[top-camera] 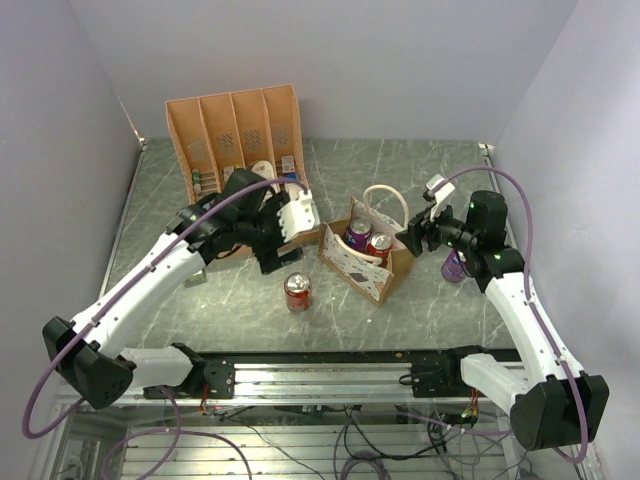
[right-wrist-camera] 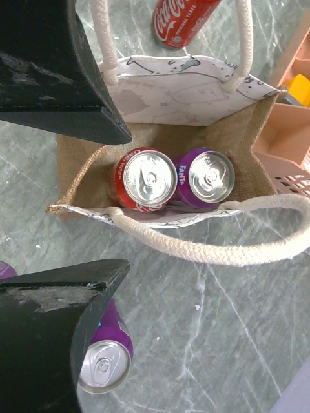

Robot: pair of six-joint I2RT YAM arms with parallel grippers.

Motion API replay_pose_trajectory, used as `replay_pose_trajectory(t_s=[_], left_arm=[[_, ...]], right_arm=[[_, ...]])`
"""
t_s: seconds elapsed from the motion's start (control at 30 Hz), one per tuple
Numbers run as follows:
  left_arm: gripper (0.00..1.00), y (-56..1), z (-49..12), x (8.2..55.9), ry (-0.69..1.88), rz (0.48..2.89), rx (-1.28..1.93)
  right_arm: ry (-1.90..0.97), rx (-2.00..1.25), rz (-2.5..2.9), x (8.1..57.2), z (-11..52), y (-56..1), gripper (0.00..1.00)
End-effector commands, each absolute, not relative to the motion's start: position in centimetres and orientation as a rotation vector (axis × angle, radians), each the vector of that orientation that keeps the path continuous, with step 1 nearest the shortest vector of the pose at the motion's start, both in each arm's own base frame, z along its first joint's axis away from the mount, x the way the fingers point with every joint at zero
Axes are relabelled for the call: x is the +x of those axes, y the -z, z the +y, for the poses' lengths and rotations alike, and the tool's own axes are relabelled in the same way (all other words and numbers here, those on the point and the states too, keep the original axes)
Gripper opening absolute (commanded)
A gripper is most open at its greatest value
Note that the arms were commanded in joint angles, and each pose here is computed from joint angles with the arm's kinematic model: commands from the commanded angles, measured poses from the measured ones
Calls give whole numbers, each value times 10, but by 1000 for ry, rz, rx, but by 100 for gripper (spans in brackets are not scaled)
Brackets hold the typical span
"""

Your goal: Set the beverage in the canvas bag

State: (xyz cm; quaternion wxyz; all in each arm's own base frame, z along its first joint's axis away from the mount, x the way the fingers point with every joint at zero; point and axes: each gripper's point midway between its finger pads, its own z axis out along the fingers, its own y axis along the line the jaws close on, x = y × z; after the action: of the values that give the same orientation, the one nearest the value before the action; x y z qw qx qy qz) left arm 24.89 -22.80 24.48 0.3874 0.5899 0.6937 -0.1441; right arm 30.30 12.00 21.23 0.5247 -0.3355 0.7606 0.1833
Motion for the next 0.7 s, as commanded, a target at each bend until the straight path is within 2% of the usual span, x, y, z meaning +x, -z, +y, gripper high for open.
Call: replay_pose_trajectory(t_s=[0.0, 0.17, 0.4, 0.67], left_arm=[[99, -208, -193, 234, 330, 1831, 1588], [99, -174, -181, 227, 340, 1865, 1697], [99, -139, -194, 222, 435, 1753, 1846], [99, -108, -214, 228, 511, 1750, 1912]], right_arm=[[-434, -791, 1773, 301, 116, -227, 73], [-437, -792, 1757, 298, 116, -231, 80], [-439, -799, 1747, 296, 116, -233, 86], [-428, -795, 1746, 296, 115, -234, 89]])
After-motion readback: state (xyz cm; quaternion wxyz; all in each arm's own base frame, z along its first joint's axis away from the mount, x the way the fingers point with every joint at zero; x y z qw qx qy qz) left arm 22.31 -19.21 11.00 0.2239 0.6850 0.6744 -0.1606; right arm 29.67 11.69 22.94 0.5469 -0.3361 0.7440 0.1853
